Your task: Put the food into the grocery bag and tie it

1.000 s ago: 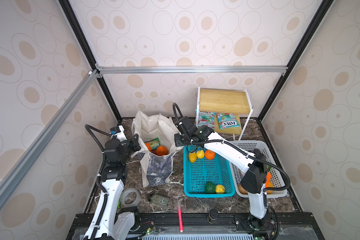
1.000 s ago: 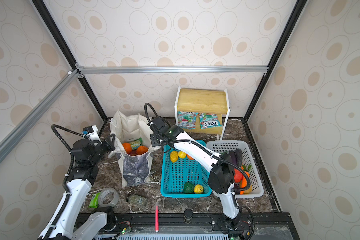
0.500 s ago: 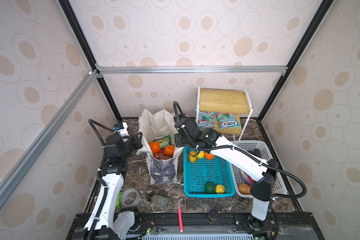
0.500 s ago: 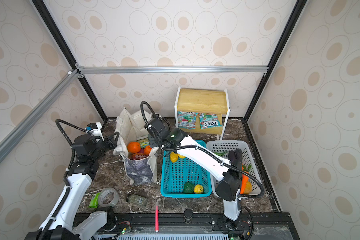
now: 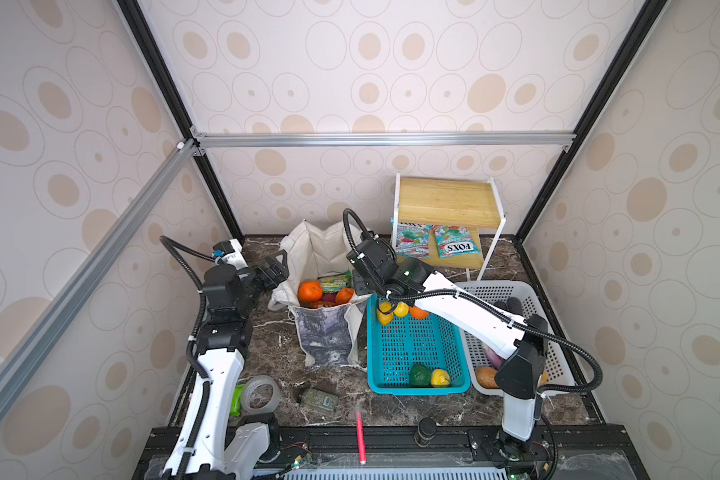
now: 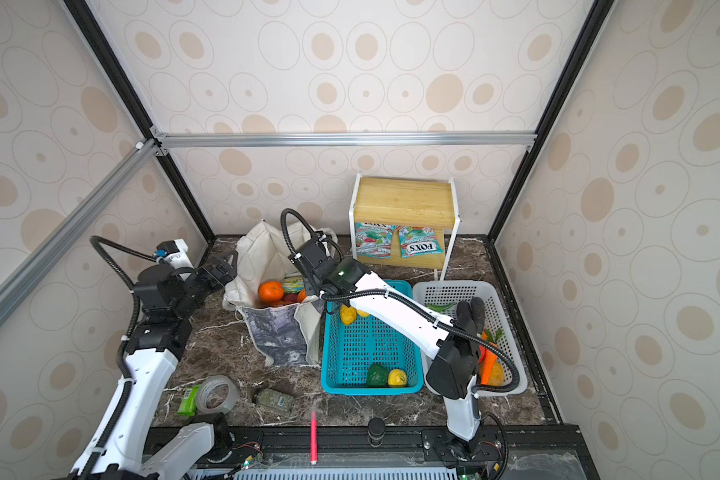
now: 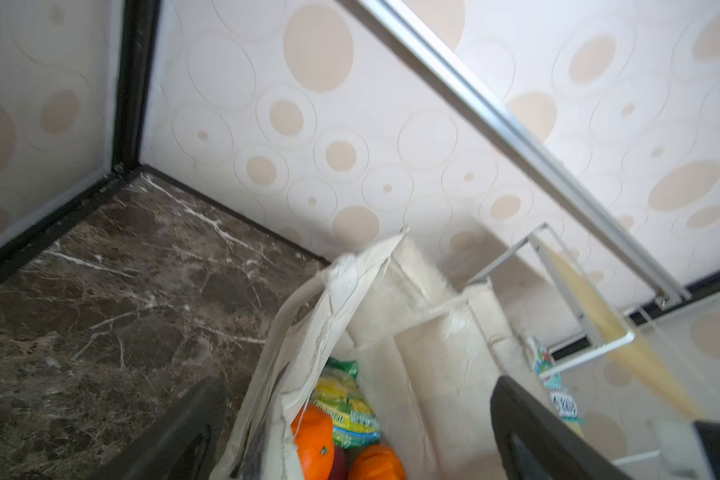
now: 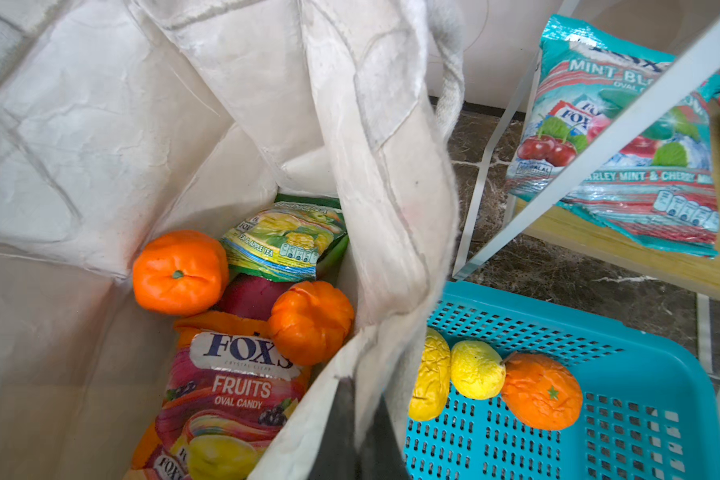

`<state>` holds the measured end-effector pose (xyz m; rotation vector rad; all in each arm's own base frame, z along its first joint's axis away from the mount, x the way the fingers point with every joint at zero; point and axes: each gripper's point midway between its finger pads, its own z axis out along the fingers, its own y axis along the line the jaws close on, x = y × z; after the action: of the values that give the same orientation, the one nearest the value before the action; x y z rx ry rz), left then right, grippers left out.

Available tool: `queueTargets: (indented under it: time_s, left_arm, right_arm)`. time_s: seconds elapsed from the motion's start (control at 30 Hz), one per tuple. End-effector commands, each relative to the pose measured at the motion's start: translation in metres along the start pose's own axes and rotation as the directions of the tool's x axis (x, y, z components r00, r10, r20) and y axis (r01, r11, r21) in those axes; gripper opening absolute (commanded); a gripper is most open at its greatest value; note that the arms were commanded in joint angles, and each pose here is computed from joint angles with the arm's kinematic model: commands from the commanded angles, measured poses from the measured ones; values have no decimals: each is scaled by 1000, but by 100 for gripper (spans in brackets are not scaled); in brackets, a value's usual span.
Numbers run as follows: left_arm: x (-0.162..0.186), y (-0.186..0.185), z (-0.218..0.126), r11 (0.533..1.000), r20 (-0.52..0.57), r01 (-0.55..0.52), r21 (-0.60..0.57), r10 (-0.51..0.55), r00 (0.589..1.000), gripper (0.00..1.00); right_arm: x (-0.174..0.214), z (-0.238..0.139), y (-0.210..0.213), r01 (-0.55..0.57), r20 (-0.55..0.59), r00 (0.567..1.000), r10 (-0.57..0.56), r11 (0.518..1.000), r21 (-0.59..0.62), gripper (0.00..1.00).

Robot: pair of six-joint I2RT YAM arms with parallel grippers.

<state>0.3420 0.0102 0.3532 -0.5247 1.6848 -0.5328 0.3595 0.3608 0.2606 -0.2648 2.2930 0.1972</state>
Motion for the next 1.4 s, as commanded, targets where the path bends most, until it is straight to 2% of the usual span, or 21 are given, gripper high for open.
queueTargets:
  time_s: [0.0,0.07,0.17,0.27,0.33,0.37,0.53,0.6,0.73,0.83,0.87,0.97,1.03,1.1,1.17,1.27,1.3,1.33,1.37]
  left_arm:
    - [-24,10,-27,967,85,220,-128,-210,974,99]
    - [-14,19,-31,917,65,347,-197,-341,938,99]
    - [13,34,-37,810,54,526,-260,-531,845,99]
    - [40,39,-38,686,41,693,-222,-704,709,99]
    - [61,45,-36,581,28,789,-201,-801,597,99]
    - [64,46,-35,553,28,814,-181,-824,566,99]
    - [71,55,-32,449,51,892,-39,-891,451,99]
    - [63,53,-29,445,51,895,39,-895,443,99]
    - [70,56,-16,397,26,916,49,-918,396,99]
    - [74,66,-9,358,41,930,78,-934,356,89]
    - [70,69,-9,357,61,928,107,-934,352,83]
    - [60,75,-8,363,105,917,164,-931,349,52]
    - [54,76,-8,398,132,898,186,-916,379,35]
    - [47,76,-8,440,153,875,201,-897,416,13]
    - [36,70,-10,527,183,823,214,-849,496,1]
    - [19,61,-15,681,242,708,189,-731,638,0]
    - [17,62,-16,721,262,673,164,-690,675,0]
    - [15,63,-19,748,280,648,141,-658,699,0]
    - [12,63,-22,779,300,614,124,-619,726,0]
  right_arm:
    - [4,4,-11,-3,-2,1000,3,999,51,0]
    - [1,1,-11,-6,5,1000,6,999,48,0]
    - [-3,-5,-11,-13,18,1000,13,999,34,0]
    - [-3,-7,-10,-21,24,999,20,1000,23,0]
    - [-1,-7,-10,-20,21,1000,19,1000,16,0]
    - [-1,-8,-10,-22,20,1000,21,1000,16,0]
    - [3,-6,-9,-26,12,1000,26,1000,5,0]
    - [4,-6,-9,-30,11,999,30,1000,0,0]
    - [7,-5,-9,-30,7,1000,30,1000,-4,0]
    - [7,-6,-10,-28,10,1000,28,1000,0,0]
    - [6,-6,-11,-26,11,1000,26,1000,4,0]
    - [6,-8,-12,-21,16,1000,21,1000,6,0]
    - [6,-8,-12,-21,16,1000,21,1000,6,0]
    - [6,-8,-12,-20,15,1000,19,1000,4,0]
    - [5,-9,-11,-25,15,1000,25,1000,-2,0]
    - [2,-13,-6,-29,16,999,30,999,-38,1]
    - [1,-15,-2,-32,18,999,33,998,-59,3]
    - [-1,-18,0,-33,19,999,34,996,-80,8]
    - [-4,-23,4,-38,24,999,40,993,-109,23]
